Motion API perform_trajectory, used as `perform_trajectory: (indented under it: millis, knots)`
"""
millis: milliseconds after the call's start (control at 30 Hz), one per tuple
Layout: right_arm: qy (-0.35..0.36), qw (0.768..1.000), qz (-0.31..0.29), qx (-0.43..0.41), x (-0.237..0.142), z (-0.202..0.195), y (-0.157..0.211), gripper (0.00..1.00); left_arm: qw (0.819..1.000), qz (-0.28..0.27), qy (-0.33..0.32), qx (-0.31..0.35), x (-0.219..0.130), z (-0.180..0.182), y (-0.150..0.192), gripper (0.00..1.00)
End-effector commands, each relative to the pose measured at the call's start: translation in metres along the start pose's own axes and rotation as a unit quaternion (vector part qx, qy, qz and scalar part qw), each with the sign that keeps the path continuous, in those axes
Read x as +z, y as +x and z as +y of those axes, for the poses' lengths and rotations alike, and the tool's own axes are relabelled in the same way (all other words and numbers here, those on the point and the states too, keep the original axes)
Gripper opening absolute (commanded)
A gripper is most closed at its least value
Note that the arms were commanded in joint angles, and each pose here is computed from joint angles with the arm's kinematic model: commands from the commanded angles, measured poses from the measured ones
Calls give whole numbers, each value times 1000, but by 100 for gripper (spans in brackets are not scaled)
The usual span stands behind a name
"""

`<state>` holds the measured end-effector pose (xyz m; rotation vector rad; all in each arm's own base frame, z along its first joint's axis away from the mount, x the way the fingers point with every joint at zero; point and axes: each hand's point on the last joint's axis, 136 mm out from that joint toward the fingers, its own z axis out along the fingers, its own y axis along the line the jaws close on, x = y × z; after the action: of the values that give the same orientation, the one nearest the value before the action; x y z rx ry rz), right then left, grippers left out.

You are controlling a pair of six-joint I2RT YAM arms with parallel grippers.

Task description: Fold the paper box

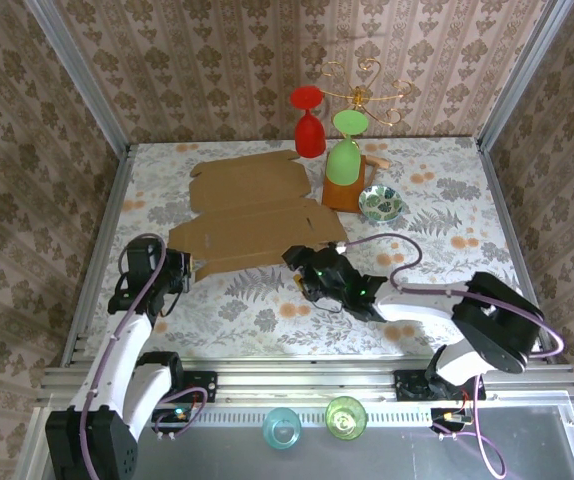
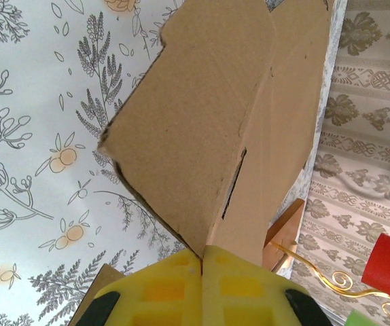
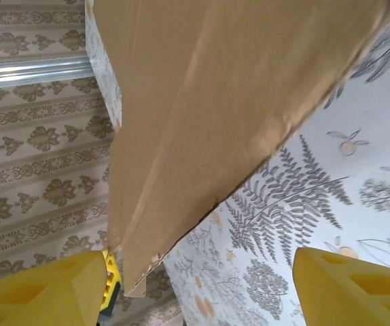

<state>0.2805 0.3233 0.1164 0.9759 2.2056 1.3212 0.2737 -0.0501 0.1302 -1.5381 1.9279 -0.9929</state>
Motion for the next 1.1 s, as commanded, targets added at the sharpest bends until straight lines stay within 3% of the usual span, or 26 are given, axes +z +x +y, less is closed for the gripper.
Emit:
perform_trajectory:
  millis: [0,133,433,733,867,1067]
  knots:
    - [-36,998,-34,33,10,20,1,72,1000,12,0,-25,-6,-5,6,0]
    - [-54,996,-55,41,22,31,0,66,1000,19,1,-25,-11,-6,10,0]
    - [-75,991,-93,65,39,38,-3,42,999,33,9,-36,-16,-1,17,0]
    - [-94,986,-123,62,22,60,-13,4,999,38,16,-20,-26,-9,18,0]
    - [-88,985,-146,39,-8,93,-20,0,999,5,8,38,-51,-33,0,23]
    - [-81,981,-171,42,-60,142,-23,0,986,-73,-30,147,-90,-71,-41,34]
